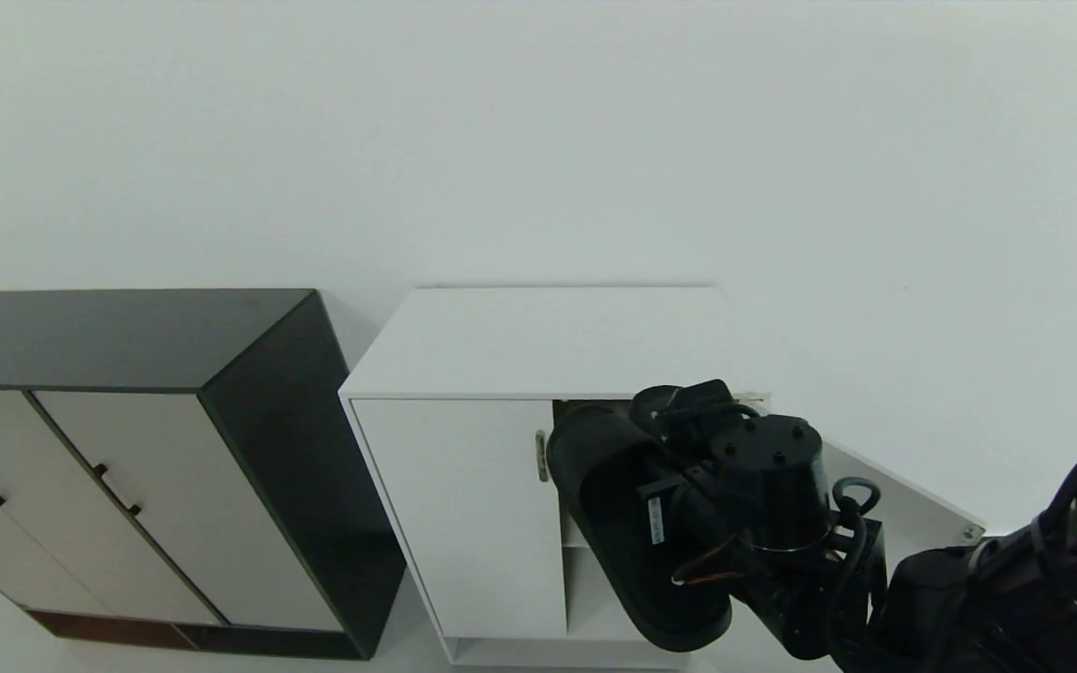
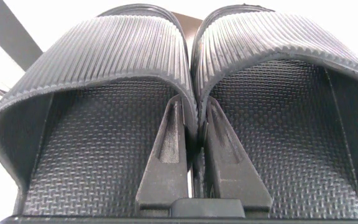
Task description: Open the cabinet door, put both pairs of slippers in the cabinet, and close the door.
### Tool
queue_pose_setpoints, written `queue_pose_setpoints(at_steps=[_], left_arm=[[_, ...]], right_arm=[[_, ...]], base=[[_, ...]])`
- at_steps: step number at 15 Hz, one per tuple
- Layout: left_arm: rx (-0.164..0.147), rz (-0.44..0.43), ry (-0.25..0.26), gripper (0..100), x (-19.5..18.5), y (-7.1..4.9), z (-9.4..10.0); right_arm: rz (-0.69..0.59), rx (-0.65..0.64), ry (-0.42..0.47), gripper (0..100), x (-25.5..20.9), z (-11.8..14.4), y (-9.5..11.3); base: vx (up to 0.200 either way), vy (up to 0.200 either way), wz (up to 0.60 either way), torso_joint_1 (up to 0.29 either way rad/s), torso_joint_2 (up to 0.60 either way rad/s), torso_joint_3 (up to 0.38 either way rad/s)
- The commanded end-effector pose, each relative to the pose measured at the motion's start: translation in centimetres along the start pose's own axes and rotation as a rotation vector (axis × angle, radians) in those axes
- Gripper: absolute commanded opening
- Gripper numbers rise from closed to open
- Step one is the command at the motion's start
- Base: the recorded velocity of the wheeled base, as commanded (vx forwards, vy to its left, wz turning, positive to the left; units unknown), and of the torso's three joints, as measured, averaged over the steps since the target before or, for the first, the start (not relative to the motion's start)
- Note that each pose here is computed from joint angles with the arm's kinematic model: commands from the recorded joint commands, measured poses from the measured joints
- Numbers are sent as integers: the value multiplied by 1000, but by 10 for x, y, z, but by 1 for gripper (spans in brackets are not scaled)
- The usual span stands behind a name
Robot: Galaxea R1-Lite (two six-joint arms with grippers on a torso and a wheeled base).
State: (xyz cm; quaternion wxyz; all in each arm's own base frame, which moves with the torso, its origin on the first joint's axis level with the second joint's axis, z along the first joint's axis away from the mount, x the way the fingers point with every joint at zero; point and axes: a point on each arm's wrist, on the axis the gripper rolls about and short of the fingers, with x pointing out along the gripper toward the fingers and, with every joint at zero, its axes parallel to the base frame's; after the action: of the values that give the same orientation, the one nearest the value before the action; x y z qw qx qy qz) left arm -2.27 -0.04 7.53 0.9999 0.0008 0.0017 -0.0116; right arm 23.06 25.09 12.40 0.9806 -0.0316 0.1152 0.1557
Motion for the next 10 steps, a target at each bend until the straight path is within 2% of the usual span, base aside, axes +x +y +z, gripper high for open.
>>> queue_pose_setpoints(at_steps=[1, 4, 10], left_arm=[[0, 0, 0, 0, 0, 0, 0], [0, 0, 1, 0, 0, 0, 0], [0, 0, 1, 0, 0, 0, 0]], right_arm=[[-1, -2, 6, 0, 0, -3, 0], [2, 0, 1, 0, 0, -4, 0], [0, -5, 10, 0, 3, -7, 1]], base=[[0, 0, 0, 0, 0, 0], [0, 0, 0, -68, 130, 75], [0, 0, 0, -167, 384, 217]])
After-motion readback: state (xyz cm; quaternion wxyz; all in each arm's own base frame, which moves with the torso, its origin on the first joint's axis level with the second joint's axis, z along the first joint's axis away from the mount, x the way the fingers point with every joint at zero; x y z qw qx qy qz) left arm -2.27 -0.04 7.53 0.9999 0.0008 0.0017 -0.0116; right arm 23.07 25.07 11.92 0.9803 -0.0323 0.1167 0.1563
